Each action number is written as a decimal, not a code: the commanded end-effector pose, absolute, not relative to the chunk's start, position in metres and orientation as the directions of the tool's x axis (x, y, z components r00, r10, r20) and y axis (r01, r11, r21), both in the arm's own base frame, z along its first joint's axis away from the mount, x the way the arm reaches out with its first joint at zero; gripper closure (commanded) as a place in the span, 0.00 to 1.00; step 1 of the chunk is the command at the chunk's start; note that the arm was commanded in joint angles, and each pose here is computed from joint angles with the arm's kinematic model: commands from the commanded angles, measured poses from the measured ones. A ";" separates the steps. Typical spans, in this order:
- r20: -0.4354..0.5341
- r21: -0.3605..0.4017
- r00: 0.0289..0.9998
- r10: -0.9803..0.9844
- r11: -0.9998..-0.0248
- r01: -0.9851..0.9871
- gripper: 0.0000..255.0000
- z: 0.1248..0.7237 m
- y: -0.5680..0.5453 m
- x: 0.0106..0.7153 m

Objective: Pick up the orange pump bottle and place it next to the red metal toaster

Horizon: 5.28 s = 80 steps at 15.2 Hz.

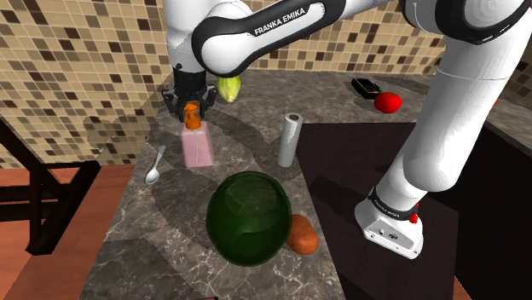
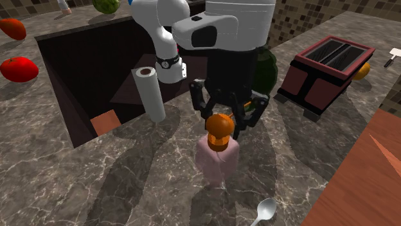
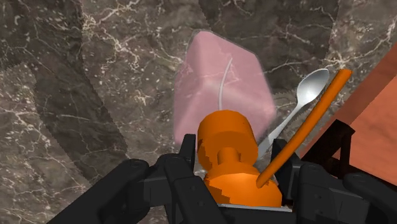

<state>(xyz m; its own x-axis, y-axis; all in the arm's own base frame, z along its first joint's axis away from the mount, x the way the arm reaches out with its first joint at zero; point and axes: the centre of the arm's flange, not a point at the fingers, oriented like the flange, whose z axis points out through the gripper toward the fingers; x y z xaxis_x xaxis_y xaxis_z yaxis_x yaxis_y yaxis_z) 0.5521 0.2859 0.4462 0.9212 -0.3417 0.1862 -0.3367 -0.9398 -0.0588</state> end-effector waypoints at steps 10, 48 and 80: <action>0.186 -0.059 0.921 -0.342 -0.940 -0.337 1.00 0.505 0.286 0.553; 0.186 -0.059 0.921 -0.342 -0.940 -0.337 1.00 0.692 0.294 0.528; 0.186 -0.059 0.921 -0.342 -0.940 -0.337 1.00 0.693 0.436 0.130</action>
<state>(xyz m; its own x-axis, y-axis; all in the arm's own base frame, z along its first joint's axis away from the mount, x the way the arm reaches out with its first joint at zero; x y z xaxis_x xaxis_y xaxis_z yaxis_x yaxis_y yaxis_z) 0.1408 0.4311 0.6926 0.9217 -0.3402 0.1863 -0.3351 -0.9403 -0.0589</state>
